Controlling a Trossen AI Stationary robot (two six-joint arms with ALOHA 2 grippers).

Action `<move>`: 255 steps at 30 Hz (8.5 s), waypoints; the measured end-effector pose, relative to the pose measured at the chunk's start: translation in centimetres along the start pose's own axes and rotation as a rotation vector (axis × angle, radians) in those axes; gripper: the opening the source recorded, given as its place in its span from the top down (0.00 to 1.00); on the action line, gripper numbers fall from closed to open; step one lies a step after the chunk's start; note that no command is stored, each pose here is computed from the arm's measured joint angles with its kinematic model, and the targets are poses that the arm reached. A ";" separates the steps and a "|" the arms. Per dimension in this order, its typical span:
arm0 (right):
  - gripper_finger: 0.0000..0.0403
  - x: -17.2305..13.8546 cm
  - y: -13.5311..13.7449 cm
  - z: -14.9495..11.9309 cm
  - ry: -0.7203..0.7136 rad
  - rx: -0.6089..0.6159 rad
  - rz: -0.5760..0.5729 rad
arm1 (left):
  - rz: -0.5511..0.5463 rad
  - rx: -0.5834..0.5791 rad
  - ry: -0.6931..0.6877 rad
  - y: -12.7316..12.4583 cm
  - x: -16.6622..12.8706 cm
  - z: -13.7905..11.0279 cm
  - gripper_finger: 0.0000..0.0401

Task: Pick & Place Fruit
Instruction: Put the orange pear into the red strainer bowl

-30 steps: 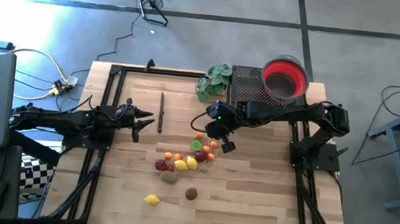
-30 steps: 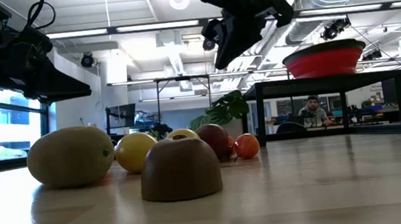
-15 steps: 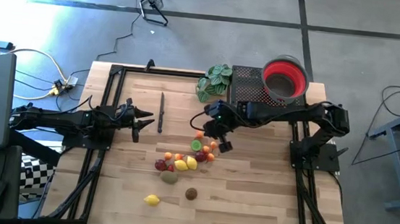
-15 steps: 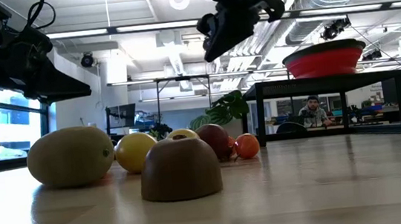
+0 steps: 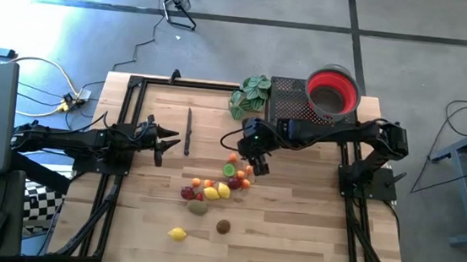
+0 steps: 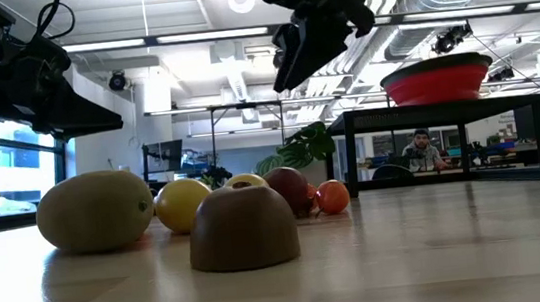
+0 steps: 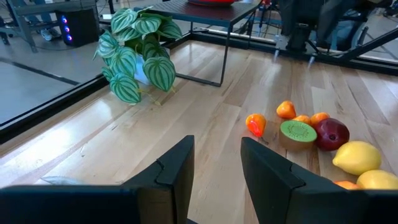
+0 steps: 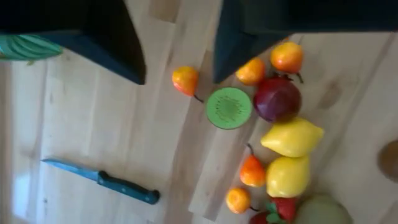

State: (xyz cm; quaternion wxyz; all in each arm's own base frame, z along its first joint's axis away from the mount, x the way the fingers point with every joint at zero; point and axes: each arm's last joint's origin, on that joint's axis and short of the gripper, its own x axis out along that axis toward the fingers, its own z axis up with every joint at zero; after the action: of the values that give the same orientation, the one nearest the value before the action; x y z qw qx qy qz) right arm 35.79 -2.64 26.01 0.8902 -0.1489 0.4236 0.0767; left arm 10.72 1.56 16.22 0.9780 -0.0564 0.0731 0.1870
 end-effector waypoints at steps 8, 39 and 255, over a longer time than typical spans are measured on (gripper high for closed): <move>0.30 0.1 0.0 -0.1 -0.003 0.012 0.005 | 0.000 0.000 0.000 0.0 0.0 0.0 0.68; 0.34 7.3 2.7 -4.6 0.179 0.112 0.175 | 0.004 0.005 0.015 0.0 0.0 -0.1 0.68; 0.49 -17.8 -9.5 -14.5 0.339 0.900 -0.987 | 0.012 0.003 0.007 0.0 0.0 -0.1 0.68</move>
State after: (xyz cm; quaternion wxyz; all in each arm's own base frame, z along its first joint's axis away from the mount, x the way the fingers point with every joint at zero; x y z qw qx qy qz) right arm 16.47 -16.58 33.07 0.7177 0.0500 0.4300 -0.5455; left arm 10.69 1.59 16.12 0.9767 -0.0551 0.0771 0.1927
